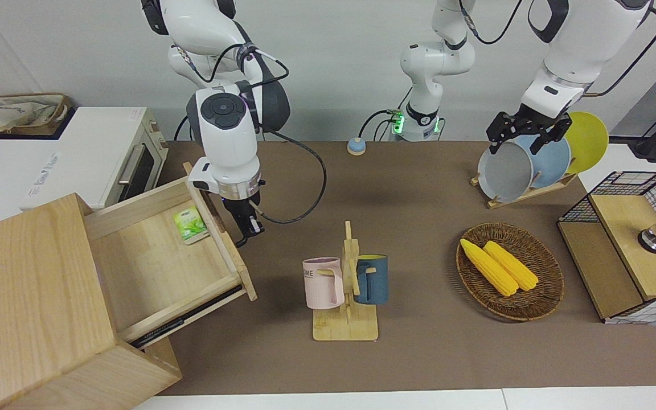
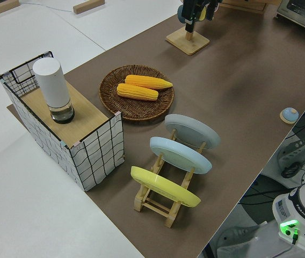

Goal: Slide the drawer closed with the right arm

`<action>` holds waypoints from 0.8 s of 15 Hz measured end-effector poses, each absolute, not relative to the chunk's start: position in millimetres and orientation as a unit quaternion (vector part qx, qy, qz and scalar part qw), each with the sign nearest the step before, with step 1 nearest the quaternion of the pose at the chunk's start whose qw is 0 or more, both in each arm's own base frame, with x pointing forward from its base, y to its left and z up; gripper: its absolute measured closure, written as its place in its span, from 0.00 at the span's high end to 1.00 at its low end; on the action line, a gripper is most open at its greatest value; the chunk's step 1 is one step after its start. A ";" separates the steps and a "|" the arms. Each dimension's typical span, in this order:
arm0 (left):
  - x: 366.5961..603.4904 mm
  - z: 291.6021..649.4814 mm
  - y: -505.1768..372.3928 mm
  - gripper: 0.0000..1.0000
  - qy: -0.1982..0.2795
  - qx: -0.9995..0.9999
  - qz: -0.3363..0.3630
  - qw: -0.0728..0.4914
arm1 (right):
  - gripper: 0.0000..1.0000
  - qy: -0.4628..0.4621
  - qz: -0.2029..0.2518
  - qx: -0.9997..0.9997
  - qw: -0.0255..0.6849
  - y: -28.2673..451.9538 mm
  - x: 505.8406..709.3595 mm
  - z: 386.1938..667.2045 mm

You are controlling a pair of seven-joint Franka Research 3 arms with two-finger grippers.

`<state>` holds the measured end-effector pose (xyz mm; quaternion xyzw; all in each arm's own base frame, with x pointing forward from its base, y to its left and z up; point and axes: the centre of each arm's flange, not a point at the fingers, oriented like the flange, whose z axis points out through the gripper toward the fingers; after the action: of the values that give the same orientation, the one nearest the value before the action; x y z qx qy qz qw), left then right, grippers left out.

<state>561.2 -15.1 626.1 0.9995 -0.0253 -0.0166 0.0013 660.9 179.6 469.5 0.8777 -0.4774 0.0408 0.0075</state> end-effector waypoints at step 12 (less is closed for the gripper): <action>561.2 626.1 -15.1 1.00 -0.025 1.000 -0.017 0.001 | 0.01 -0.477 0.098 0.873 0.005 121.2 686.0 472.7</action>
<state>561.2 -15.1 626.1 0.9995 -0.0253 -0.0166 0.0013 686.0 121.2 472.7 0.8734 -0.4770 0.0977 0.0055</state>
